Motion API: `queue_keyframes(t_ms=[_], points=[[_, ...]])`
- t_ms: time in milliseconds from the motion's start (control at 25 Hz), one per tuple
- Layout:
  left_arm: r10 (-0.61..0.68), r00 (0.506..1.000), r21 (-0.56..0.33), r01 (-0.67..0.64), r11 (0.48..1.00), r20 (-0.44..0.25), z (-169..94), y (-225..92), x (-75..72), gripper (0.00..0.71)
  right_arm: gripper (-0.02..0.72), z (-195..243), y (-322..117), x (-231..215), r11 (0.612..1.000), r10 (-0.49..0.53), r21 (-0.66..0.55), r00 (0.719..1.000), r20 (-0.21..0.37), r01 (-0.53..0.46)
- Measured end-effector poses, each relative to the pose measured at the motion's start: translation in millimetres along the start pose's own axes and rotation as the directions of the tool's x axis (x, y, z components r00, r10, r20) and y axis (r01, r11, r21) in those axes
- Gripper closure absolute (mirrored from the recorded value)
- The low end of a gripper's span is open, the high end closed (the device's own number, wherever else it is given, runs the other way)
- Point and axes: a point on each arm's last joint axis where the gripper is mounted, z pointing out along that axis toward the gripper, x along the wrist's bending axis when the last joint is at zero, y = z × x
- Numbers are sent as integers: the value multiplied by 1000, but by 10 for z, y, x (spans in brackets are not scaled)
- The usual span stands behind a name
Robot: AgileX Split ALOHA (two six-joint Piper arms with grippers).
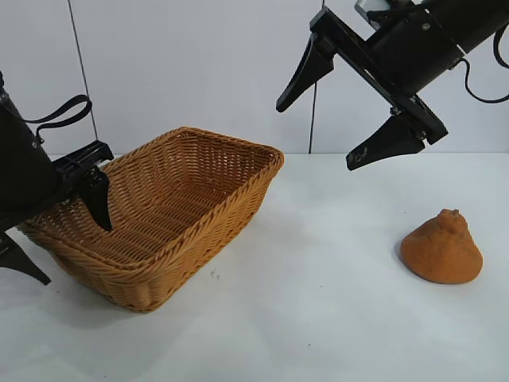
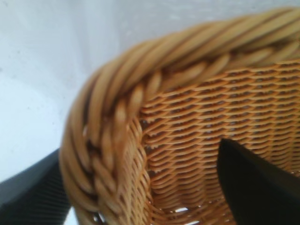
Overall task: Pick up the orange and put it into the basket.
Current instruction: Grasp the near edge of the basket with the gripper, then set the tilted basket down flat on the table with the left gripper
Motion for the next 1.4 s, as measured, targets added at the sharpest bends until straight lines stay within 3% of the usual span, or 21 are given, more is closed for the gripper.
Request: queue_keyframes(t_ms=[160,280,400,480,520,680,1000,1200,1400], points=[[-1,999,19,2,1000,-37,103,-8,43,166,10,0,2,-1,1000,0,-3,1000,1,0],[2,999,20,-1,1000,-38,104,-8,44,256,10,0,2,-1,1000,0,-3,1000,1,0],[2,999,29,-1,1000,-51,103,-17,56,426,10,0,2,-1,1000,0,-3,1000,1,0],[-7,998,37,9,999,-59,103,-25,63,581,10,0,2,-1,1000,0,-3,1000,1,0],[-26,998,34,28,999,-49,101,-19,52,611,10,0,2,-1,1000,0,-3,1000,1,0],[22,999,54,-21,998,-34,53,-9,-36,613,10,0,1,0,1000,0,-2,1000,0,0],[218,972,79,-225,971,86,-232,300,-365,615,10,0,-1,0,1000,0,1,1000,0,0],[362,927,67,-368,927,95,-385,480,-416,615,10,0,-1,0,1000,0,2,1000,0,0],[423,903,97,-429,898,79,-344,465,-400,615,10,0,-2,1,1000,0,3,1000,-1,0]])
